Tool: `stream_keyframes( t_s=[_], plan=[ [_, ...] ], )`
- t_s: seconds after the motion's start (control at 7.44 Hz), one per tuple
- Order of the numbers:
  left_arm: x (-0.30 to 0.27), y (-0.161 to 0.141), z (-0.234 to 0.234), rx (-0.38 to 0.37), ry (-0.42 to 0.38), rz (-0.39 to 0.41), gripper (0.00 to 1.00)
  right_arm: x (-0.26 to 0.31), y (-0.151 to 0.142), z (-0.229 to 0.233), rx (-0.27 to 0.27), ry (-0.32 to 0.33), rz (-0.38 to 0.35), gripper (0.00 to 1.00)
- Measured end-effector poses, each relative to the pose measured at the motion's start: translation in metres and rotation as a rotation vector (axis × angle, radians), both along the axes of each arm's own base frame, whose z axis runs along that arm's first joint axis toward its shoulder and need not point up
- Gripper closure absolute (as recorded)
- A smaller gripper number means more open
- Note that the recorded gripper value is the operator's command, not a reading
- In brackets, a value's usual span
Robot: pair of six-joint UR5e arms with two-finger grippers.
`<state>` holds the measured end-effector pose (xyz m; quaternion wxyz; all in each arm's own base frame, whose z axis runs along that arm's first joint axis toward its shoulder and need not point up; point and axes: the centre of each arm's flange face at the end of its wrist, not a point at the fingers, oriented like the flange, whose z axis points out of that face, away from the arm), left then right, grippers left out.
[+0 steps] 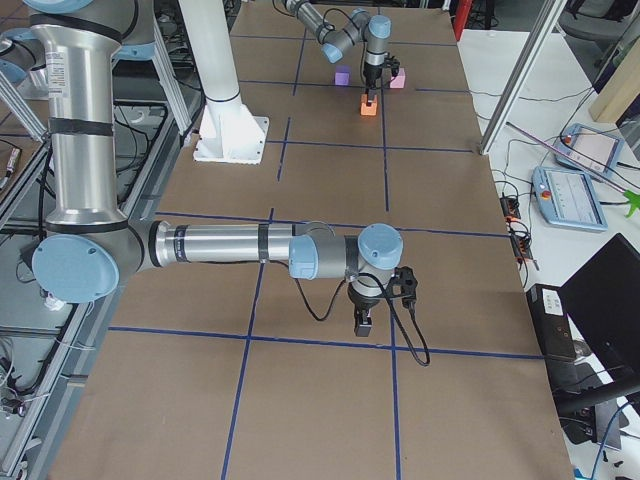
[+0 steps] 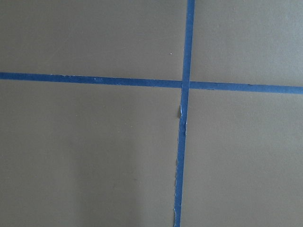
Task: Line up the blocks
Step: 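Close the left gripper on the orange cube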
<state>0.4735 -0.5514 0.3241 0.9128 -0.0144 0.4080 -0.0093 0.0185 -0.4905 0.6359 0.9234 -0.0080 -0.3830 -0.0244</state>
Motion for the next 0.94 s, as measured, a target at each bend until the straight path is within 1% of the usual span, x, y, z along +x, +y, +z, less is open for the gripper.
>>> stream_keyframes(
  t_s=[0.27,0.54,0.67,0.81,0.94],
  plan=[
    [0.006,-0.003,0.008,0.005,0.005,0.002,0.04,0.0,0.0,0.0,-0.001,0.0,0.0,0.0],
    [0.012,0.0,0.015,0.008,0.008,0.011,0.1,0.0,0.0,0.0,0.0,0.0,0.0,0.0],
    [0.014,0.0,0.015,0.011,0.01,0.012,0.23,0.0,0.0,0.0,0.0,0.0,0.0,0.0],
    [0.016,0.0,0.016,0.017,0.011,0.011,0.49,0.0,0.0,0.0,0.0,0.0,0.0,0.0],
    [0.018,0.002,0.016,0.025,0.011,0.01,0.72,0.0,0.0,0.0,0.0,0.0,0.0,0.0]
  ],
)
